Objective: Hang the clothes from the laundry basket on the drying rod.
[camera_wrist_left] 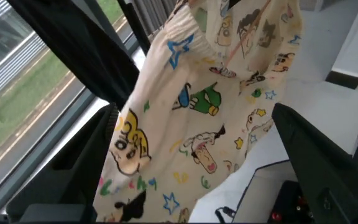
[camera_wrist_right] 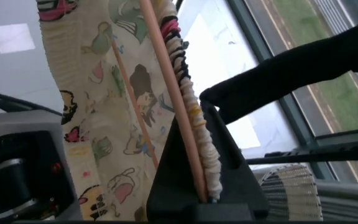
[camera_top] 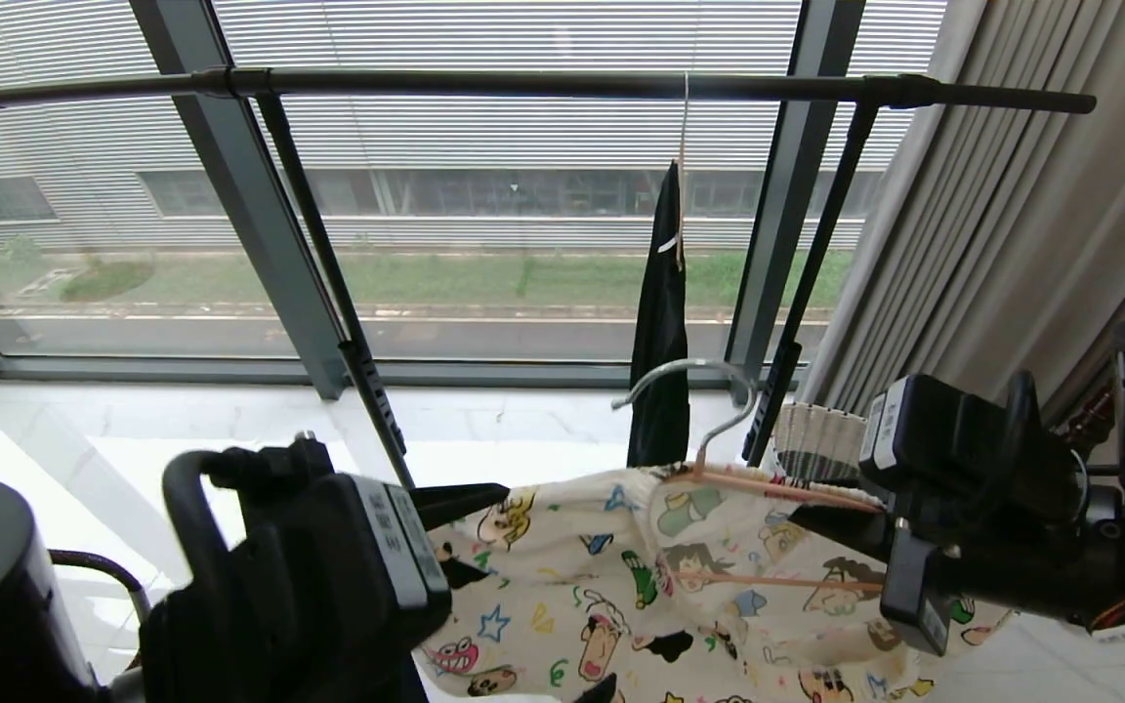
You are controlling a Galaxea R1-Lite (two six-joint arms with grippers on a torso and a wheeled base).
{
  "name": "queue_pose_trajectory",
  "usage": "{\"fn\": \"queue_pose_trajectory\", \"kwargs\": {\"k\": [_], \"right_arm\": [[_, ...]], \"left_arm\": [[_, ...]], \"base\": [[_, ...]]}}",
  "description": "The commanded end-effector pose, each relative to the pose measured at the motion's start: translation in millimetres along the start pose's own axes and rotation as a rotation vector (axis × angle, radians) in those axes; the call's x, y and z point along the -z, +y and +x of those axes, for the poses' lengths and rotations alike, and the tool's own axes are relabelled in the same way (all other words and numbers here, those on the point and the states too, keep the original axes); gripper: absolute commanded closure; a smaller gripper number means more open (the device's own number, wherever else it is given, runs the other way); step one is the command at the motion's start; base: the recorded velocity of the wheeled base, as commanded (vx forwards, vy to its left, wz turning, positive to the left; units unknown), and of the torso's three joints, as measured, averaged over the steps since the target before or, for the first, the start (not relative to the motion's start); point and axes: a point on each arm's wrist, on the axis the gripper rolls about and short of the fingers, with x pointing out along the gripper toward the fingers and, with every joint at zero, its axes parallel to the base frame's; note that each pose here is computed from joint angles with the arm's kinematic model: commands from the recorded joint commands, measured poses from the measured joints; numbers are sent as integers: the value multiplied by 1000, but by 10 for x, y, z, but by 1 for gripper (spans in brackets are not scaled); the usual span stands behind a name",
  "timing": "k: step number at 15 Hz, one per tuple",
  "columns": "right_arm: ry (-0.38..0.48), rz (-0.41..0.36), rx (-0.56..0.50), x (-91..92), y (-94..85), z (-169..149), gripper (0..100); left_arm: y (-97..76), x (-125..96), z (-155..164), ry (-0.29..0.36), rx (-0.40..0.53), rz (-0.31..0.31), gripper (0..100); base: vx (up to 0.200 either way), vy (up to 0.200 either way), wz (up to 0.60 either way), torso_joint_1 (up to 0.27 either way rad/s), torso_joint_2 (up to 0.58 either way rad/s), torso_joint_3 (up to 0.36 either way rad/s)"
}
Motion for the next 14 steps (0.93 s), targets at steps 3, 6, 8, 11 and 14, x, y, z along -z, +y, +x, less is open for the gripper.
{"fn": "queue_pose_trajectory", "kwargs": {"k": [3,6,8,11,14], "right_arm": [[-25,83,52,-40,-74,114,100],[-26,108,70,-136,-135,355,100],[-35,114,98,-265,-190,522,100],[-49,116,109,-344,-234,616,100],[-50,116,110,-348,-236,615,100]], "left_arm": [[223,-71,52,13,-200,-184,0],[265,-239,262,1,-284,-288,0],[248,-412,505,-15,-355,-371,0],[191,-377,732,32,-431,-394,0],[310,-204,919,126,-629,-372,0]], "base": [[0,0,0,0,0,0],[0,0,0,0,0,0],[0,0,0,0,0,0],[0,0,0,0,0,0],[0,0,0,0,0,0]]}}
